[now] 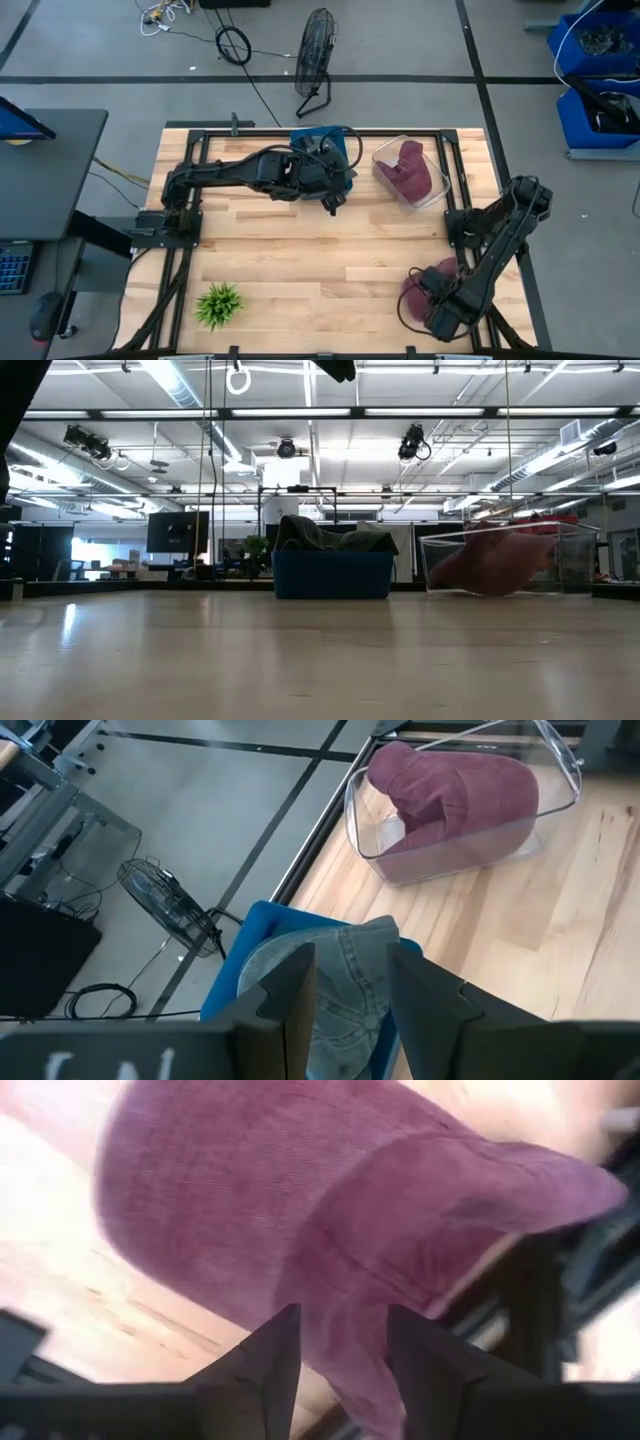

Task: Pick & Place hat
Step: Put the red cap into the transparent bin

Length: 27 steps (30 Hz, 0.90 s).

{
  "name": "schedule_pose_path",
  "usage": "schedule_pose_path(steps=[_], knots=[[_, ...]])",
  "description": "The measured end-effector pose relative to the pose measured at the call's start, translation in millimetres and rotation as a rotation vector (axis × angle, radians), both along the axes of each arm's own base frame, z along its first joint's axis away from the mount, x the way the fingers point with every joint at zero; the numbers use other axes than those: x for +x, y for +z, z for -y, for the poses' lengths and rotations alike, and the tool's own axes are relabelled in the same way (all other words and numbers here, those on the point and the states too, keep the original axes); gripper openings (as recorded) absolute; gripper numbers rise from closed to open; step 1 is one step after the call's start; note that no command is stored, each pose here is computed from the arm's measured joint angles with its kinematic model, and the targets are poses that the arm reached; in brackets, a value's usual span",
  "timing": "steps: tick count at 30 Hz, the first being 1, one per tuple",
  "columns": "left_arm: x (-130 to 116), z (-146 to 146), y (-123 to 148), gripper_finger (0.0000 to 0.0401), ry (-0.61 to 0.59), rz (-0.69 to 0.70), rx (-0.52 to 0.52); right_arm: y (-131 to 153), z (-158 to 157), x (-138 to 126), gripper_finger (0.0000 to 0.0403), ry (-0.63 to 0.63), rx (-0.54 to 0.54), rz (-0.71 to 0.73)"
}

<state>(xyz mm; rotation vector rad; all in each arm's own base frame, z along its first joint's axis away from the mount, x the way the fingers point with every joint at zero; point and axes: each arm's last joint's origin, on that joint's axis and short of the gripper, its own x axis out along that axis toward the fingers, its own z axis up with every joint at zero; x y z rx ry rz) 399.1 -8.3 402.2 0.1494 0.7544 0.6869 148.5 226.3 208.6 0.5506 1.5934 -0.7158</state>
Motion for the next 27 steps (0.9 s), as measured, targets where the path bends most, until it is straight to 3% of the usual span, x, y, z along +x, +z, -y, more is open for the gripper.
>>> schedule_pose_path(steps=[4, 10, 13, 16, 21, 24, 27], knots=[[0, 0, 0, 0.0126, -0.009, -0.009, 0.008, -10, -1, 2, 0.0152, -0.006, 0.02, 0.052], [1, 0, 0, 0.0126, -0.015, -0.012, 0.013, -37, 13, -10, 0.0152, -0.017, -0.017, -0.034], [1, 0, 0, 0.0126, -0.014, -0.012, 0.013, -44, 16, -11, 0.0148, 0.036, -0.002, -0.03], [1, 0, 0, 0.0126, -0.013, -0.01, 0.011, -45, 15, -9, 0.0118, 0.137, 0.031, -0.022], [1, 2, 0, 0.0126, -0.009, -0.001, 0.004, -27, 14, -5, 0.002, 0.297, 0.07, -0.031], [0, 6, 0, 0.0126, -0.008, 0.012, -0.007, -5, 20, -6, 0.0014, 0.405, 0.024, -0.041], [0, 13, 0, 0.0126, -0.016, 0.022, -0.017, 20, 27, -6, 0.0008, 0.543, -0.098, -0.041]])
